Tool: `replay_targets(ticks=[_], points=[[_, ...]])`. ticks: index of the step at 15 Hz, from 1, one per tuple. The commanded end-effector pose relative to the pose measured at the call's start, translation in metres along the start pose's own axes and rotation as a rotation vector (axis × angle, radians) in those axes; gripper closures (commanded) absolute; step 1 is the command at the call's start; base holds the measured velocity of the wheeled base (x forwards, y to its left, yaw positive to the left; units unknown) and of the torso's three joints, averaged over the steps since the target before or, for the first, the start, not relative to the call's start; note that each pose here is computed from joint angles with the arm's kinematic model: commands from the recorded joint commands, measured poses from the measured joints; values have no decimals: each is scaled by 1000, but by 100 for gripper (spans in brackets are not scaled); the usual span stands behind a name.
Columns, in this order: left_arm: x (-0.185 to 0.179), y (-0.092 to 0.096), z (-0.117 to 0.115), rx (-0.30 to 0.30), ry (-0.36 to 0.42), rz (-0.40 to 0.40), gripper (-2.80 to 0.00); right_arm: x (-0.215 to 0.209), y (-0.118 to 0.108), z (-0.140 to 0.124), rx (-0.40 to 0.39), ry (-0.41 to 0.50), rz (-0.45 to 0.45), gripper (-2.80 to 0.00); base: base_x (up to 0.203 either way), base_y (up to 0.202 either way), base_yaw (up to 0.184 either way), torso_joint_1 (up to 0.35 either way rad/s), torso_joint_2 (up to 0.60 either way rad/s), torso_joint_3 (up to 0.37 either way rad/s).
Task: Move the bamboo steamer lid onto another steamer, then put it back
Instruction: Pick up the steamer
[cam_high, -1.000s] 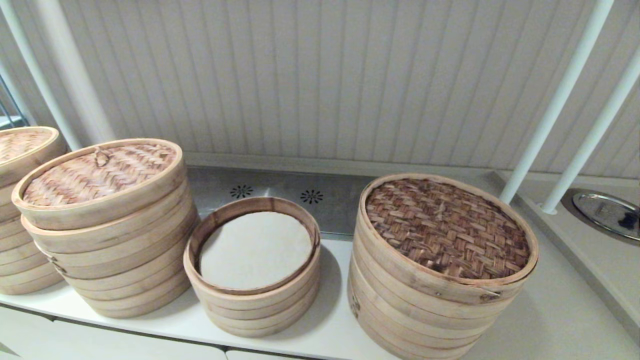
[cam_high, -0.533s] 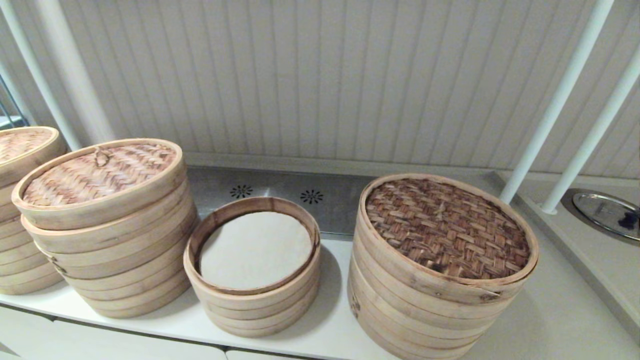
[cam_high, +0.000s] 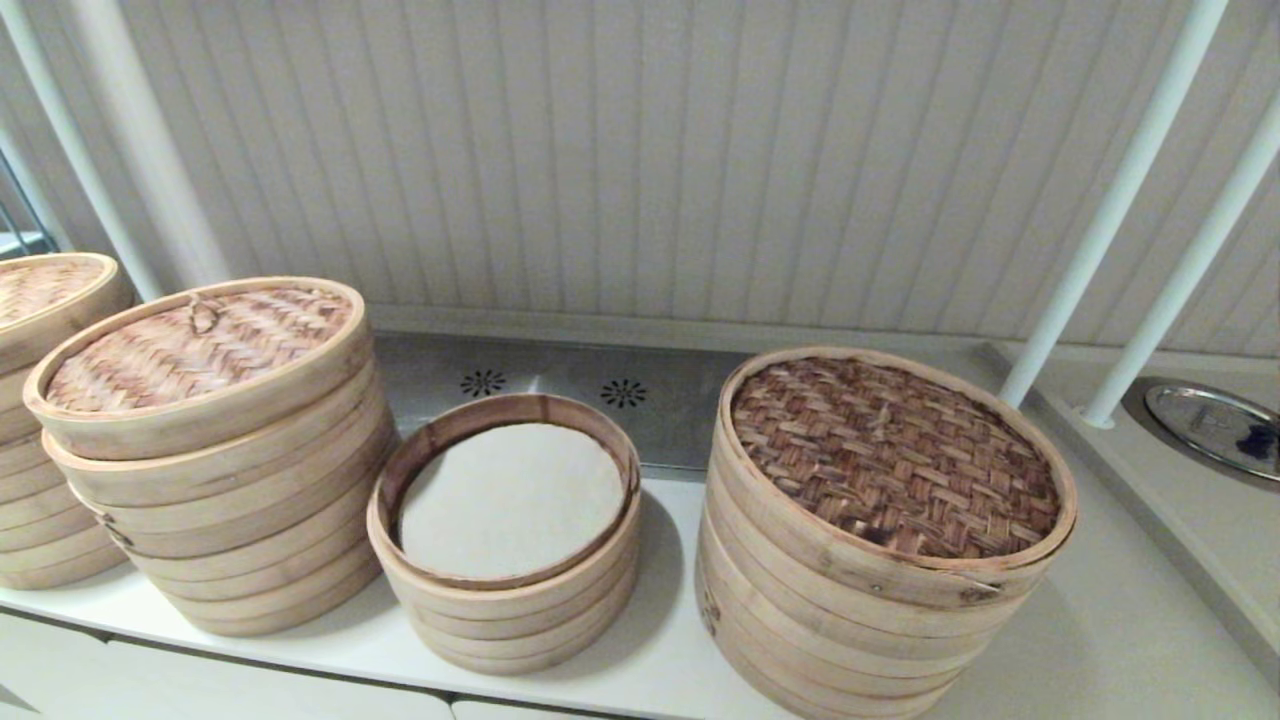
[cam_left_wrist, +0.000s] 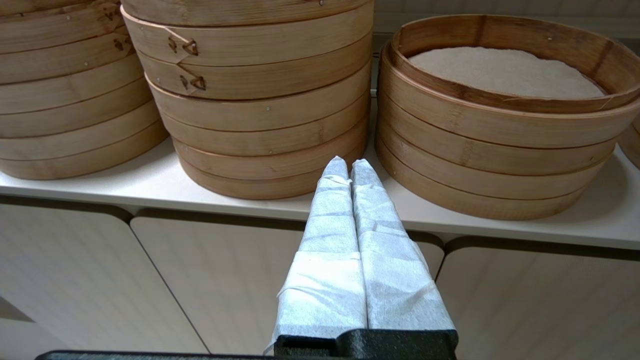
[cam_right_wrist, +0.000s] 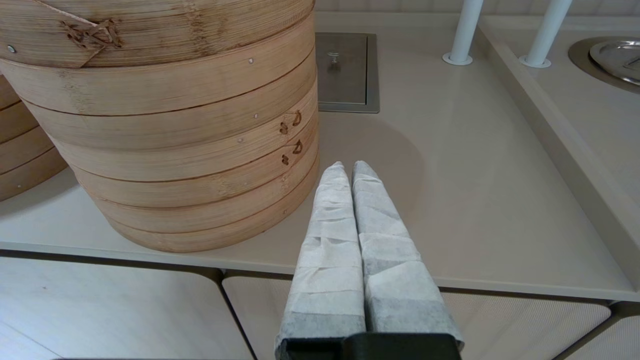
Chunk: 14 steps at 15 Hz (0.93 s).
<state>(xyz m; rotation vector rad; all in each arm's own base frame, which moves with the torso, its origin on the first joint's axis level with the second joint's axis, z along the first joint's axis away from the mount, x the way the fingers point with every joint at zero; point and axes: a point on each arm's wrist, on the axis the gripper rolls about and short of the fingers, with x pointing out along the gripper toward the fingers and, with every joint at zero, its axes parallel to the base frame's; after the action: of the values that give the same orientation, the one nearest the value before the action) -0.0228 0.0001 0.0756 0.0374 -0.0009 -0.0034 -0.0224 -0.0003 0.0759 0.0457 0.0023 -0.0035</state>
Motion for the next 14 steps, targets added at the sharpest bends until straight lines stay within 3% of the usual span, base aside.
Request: replay_targets(ticks=[1, 10, 14], points=[[0, 0, 0, 1, -2, 0, 0, 0, 0, -1, 0, 2, 0, 0, 0, 0, 0, 0, 0, 0], [-1, 0, 3, -1, -8, -1, 0, 0, 0, -1, 0, 2, 0, 0, 0, 0, 0, 0, 0, 0], [0, 1, 33, -4, -14, -25, 0, 0, 0, -1, 0, 2, 0, 0, 0, 0, 0, 0, 0, 0]])
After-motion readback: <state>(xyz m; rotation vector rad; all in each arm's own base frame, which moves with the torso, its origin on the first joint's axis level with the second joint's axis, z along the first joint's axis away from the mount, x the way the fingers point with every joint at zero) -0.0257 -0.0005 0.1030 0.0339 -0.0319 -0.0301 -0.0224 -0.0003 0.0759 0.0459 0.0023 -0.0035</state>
